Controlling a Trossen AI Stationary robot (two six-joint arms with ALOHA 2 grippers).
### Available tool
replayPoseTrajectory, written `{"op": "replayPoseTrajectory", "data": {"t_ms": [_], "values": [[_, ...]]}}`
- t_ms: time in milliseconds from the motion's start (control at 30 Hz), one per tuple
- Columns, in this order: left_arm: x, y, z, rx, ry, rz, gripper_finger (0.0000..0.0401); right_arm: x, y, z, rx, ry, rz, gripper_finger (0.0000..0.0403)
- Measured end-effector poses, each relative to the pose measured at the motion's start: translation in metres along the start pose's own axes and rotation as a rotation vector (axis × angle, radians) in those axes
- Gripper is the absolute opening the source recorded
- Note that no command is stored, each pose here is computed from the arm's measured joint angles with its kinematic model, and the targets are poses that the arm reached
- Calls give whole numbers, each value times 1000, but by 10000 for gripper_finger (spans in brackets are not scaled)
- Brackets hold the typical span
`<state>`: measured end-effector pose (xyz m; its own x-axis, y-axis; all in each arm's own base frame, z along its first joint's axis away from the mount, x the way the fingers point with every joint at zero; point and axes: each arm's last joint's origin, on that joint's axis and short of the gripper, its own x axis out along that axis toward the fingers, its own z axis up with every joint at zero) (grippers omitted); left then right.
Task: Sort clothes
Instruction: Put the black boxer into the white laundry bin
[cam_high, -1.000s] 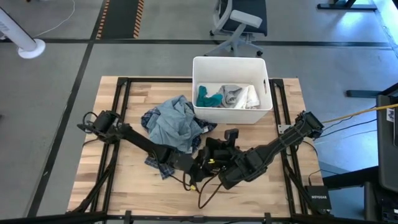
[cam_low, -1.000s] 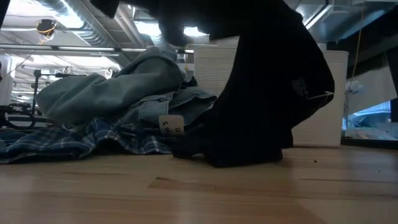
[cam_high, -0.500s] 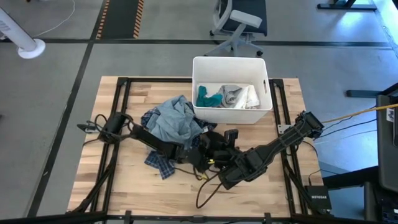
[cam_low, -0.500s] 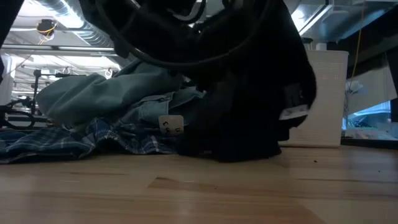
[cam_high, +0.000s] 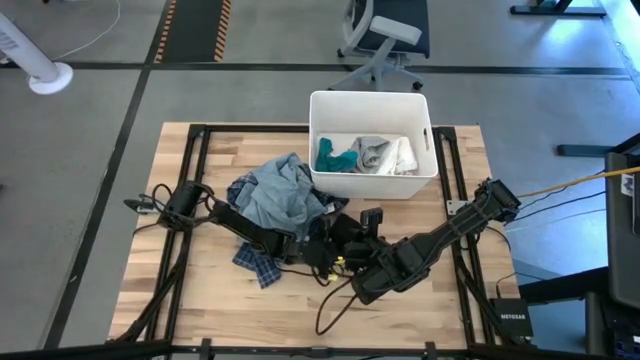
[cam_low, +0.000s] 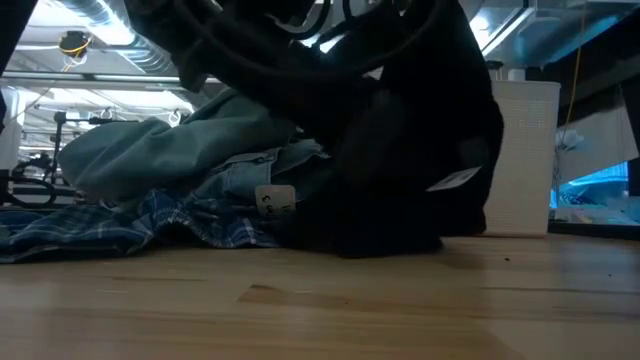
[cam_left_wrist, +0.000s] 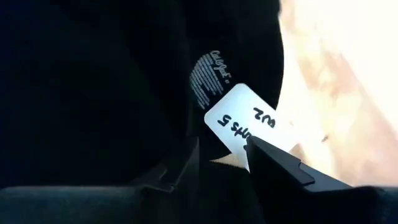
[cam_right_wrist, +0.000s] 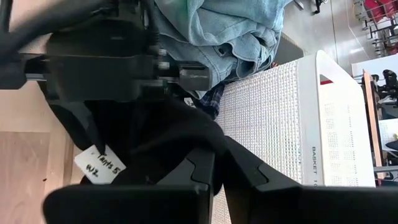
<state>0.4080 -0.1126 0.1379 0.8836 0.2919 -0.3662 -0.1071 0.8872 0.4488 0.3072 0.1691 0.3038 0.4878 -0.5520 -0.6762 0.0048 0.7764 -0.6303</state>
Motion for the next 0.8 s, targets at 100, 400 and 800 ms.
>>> {"op": "replayPoseTrajectory", "data": {"t_ms": [100,400,800], "values": [[-1,-3,0,-126,-1,-35,130,0,0,0,2,1,2,28],[-24,-32,9,-156,-39,-95,131,0,0,0,-1,6,13,28],[-14,-18,6,-302,-18,-70,131,0,0,0,-1,1,2,28]]}}
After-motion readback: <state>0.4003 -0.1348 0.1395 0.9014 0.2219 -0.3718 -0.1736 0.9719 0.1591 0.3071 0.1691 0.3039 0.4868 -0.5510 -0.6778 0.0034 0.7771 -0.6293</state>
